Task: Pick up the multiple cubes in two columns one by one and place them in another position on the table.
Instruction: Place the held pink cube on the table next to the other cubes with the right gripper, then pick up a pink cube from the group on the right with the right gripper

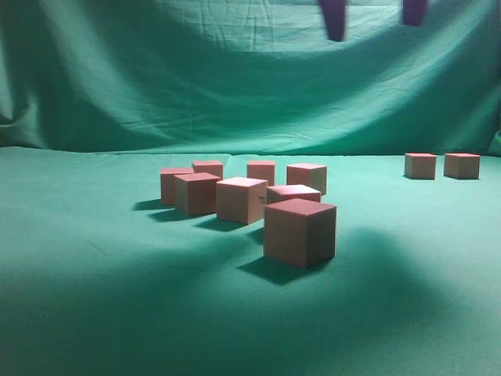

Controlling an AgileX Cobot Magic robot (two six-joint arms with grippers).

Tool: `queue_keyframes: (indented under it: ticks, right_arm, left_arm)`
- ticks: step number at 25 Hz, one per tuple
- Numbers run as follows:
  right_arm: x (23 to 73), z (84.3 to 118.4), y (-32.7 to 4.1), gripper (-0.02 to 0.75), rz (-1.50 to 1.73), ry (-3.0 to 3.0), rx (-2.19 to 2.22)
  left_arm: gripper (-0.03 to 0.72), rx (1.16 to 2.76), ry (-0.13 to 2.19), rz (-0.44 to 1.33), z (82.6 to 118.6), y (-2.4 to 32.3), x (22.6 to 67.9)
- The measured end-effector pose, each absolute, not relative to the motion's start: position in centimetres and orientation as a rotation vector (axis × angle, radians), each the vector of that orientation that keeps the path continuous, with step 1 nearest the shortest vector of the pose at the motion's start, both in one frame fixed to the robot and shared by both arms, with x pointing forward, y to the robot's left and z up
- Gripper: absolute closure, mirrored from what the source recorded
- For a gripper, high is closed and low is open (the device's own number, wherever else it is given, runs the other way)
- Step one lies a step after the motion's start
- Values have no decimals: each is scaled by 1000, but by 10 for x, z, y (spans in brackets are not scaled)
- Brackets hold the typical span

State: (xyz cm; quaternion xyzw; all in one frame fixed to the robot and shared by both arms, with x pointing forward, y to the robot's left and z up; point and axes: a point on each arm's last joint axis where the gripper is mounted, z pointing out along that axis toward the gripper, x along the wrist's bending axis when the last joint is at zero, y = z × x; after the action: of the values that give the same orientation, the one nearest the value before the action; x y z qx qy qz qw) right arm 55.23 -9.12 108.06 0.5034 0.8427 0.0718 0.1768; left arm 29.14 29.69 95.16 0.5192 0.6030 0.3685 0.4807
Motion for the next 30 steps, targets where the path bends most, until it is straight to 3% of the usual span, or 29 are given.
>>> queue_keyframes:
  ticks: [6, 10, 12, 14, 23, 30]
  right_arm:
    - [594, 1081, -172, 148, 176, 2191, 1739]
    - [614, 1080, -205, 148, 356, 2084, 1911]
    - [623, 1073, -211, 148, 418, 2072, 1934]
    - [633, 1062, -210, 210, 447, 2089, 1905]
    - [670, 994, -202, 200, 423, 2146, 1822]
    - [686, 961, -198, 200, 453, 2137, 1786]
  left_arm:
    - [688, 1266, 1471, 899, 952, 297, 291]
    - [688, 1266, 1471, 899, 952, 297, 291]
    - [688, 1266, 1471, 899, 952, 297, 291]
    - [688, 1266, 1471, 899, 952, 297, 291]
    - [688, 1266, 1471, 899, 952, 297, 291]
    - [688, 1266, 1471, 899, 952, 297, 291]
